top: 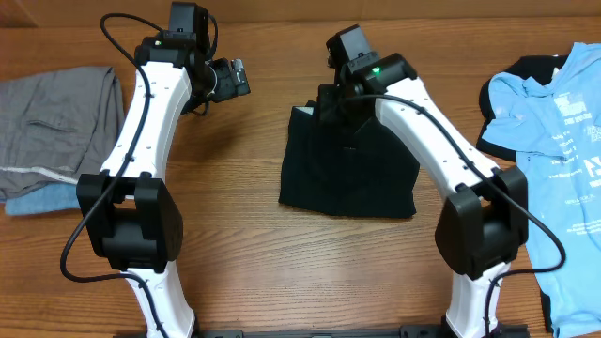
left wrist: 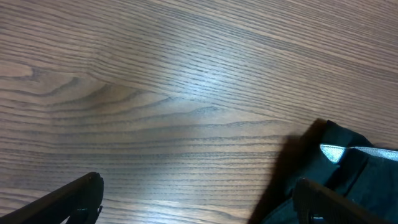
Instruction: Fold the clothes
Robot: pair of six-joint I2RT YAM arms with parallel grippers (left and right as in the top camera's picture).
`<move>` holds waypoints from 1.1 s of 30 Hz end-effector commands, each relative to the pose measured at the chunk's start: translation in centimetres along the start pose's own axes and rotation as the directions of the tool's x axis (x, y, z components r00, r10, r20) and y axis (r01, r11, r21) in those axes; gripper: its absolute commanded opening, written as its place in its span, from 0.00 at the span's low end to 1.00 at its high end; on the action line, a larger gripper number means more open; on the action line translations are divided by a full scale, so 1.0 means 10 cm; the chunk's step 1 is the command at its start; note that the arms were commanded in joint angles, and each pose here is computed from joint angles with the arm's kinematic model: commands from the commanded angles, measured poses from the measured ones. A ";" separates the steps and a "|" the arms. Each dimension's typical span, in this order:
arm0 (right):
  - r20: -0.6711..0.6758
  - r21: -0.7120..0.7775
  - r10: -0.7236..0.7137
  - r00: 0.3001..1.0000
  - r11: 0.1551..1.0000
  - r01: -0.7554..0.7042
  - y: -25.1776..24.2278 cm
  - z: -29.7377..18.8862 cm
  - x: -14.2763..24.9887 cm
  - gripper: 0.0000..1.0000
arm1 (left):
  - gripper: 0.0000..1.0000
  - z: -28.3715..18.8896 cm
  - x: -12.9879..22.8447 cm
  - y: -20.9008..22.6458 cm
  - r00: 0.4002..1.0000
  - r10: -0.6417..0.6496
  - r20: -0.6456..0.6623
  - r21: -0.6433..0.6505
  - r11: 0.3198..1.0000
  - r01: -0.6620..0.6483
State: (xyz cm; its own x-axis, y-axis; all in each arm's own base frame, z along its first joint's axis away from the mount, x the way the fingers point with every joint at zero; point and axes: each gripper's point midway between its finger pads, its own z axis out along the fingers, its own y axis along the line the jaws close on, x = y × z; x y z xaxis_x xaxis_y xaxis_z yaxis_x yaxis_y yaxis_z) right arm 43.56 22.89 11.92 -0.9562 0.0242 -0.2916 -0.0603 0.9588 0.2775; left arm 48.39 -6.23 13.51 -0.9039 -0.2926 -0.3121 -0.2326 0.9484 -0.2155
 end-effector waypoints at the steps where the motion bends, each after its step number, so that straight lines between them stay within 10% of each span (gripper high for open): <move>1: -0.040 -0.005 0.023 0.999 1.000 -0.023 -0.07 0.42 0.12 0.04 | 1.00 -0.16 -0.06 -0.06 0.999 -0.005 0.034 0.024 1.000 0.004; 19: -0.273 -0.064 -0.204 0.940 0.979 0.194 0.23 1.12 1.37 0.04 | 1.00 -0.16 -0.06 -0.06 0.999 -0.005 0.034 0.024 1.000 0.004; 29: -0.714 0.163 -0.140 0.686 0.919 0.358 -0.57 0.42 2.32 0.04 | 1.00 -0.16 -0.06 -0.06 0.999 -0.005 0.035 0.023 1.000 0.004; 33: -0.567 0.063 -0.242 0.788 0.941 0.334 -0.17 0.35 1.98 0.04 | 1.00 -0.16 -0.06 -0.06 0.999 -0.005 0.034 0.024 1.000 0.004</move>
State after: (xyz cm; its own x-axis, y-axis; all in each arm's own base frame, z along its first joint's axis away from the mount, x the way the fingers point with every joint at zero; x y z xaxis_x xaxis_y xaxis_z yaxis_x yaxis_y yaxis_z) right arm 23.34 20.67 0.33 -0.8686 -0.3235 0.3752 -0.3234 0.9440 0.0653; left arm 48.39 -6.23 13.51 -0.9039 -0.2926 -0.3121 -0.2326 0.9484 -0.2155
